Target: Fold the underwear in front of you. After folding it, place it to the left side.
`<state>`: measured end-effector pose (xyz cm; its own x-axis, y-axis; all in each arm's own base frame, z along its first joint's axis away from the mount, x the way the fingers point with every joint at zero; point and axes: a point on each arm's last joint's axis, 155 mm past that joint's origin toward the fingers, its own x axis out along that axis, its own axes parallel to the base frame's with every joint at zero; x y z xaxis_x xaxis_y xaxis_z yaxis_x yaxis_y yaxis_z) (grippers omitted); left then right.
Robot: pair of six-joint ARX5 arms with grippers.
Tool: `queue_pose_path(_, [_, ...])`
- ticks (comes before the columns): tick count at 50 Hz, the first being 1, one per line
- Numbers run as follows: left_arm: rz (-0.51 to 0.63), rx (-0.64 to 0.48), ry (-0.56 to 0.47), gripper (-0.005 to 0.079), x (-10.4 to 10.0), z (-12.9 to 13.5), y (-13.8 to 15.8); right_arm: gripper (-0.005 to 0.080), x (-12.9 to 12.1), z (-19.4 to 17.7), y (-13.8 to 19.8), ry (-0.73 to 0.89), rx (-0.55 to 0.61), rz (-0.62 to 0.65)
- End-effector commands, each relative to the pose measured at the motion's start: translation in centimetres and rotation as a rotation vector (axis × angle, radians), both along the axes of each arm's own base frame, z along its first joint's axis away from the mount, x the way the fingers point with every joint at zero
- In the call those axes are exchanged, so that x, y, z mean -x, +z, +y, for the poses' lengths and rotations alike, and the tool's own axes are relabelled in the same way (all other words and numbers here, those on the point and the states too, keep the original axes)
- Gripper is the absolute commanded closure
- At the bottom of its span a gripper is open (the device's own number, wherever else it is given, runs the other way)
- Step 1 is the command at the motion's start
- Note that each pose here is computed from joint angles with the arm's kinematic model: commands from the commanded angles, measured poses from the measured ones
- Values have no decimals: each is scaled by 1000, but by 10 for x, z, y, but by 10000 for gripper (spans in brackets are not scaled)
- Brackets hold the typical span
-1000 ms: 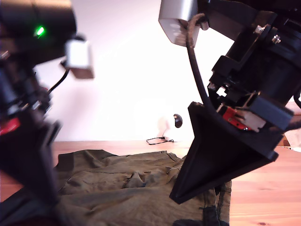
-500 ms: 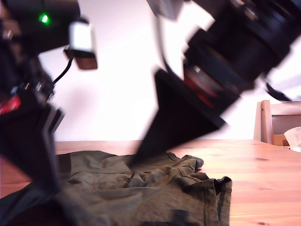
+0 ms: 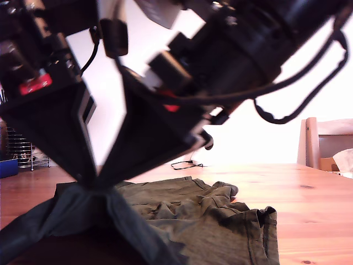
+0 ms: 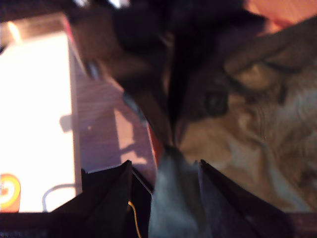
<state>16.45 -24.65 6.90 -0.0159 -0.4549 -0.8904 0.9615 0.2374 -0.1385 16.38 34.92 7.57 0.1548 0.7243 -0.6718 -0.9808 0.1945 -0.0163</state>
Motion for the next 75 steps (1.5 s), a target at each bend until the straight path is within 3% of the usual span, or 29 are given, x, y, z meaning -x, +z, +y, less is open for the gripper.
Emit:
queue_pose_path(1, [17,-3,1,763,2,-2,-2,364,4,5,-4,16,4,10])
queue_pose_path(34, [1,44,35,763,4,-2,34,367,-9,4,-32,-37,80,-33])
queue_pose_path(53, [49,-10,36,763,16,11,29,384,-12,-17,-48,-56,193,-51])
queue_pose_path(75, [8,-80,61,763,10,30,27,384,-4,-50,-70,-35,353,-30])
